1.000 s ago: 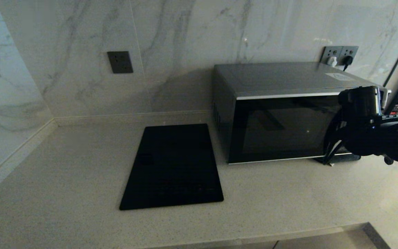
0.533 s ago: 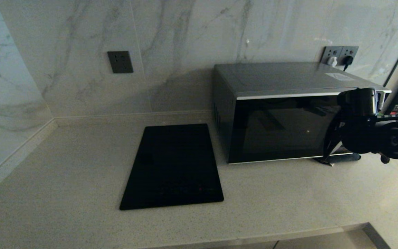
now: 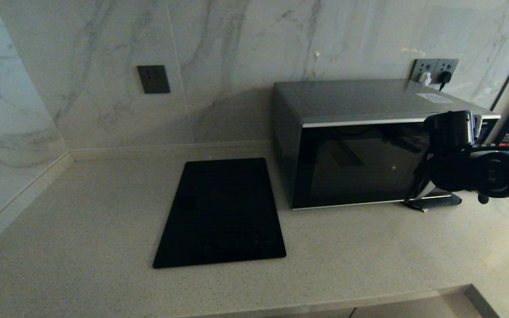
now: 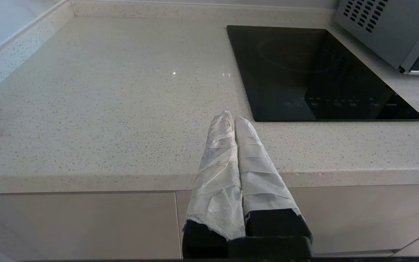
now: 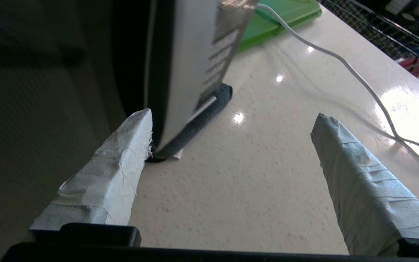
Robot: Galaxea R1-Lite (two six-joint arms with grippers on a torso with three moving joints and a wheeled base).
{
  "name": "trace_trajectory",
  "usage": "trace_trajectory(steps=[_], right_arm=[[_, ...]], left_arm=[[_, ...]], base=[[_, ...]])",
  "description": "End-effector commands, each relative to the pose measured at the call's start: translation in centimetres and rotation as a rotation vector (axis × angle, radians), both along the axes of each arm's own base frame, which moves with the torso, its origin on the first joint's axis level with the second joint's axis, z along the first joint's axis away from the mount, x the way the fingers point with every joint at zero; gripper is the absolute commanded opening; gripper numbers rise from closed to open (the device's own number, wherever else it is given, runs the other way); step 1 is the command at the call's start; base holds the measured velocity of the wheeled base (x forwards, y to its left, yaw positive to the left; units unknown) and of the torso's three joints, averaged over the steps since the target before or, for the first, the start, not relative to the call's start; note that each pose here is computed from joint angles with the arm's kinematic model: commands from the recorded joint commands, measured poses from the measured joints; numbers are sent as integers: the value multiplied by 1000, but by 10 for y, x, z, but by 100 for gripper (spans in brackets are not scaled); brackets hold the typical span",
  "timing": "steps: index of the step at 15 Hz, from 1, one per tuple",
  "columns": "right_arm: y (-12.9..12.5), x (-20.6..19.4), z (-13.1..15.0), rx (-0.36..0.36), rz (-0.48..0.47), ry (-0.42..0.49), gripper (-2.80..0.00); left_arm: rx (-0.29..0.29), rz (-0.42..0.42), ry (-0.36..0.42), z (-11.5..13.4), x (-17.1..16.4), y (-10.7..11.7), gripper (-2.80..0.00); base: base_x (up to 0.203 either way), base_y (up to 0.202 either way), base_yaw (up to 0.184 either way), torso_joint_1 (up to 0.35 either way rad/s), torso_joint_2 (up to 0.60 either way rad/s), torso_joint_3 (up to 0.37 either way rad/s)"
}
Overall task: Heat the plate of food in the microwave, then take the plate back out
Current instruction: Open the microwave oven
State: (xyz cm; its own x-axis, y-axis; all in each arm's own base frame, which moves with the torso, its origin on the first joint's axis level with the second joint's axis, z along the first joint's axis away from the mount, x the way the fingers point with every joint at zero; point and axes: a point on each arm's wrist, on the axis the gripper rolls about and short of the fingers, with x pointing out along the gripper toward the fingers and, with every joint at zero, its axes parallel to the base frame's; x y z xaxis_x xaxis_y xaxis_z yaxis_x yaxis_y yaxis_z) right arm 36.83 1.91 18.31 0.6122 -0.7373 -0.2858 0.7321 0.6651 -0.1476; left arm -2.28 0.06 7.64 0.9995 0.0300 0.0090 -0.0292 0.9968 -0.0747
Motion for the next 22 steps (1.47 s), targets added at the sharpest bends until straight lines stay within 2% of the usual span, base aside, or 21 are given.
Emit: trace_trajectory(steps=[1, 17, 18, 22], right_arm=[[-2, 6, -1, -2, -10, -4, 0], [-32, 20, -10, -6, -58, 24, 0], [-32, 20, -10, -5, -58, 22, -280], [-32, 20, -12, -12, -53, 41, -280]], left_arm=[[-1, -1, 1, 0, 0, 0, -280], [-1, 1, 1, 0, 0, 0, -280], [-1, 1, 1, 0, 0, 0, -280], [-1, 1, 1, 0, 0, 0, -280]], base=[[0, 0, 0, 0, 0, 0], [0, 0, 0, 0, 0, 0], [0, 0, 0, 0, 0, 0], [0, 0, 0, 0, 0, 0]])
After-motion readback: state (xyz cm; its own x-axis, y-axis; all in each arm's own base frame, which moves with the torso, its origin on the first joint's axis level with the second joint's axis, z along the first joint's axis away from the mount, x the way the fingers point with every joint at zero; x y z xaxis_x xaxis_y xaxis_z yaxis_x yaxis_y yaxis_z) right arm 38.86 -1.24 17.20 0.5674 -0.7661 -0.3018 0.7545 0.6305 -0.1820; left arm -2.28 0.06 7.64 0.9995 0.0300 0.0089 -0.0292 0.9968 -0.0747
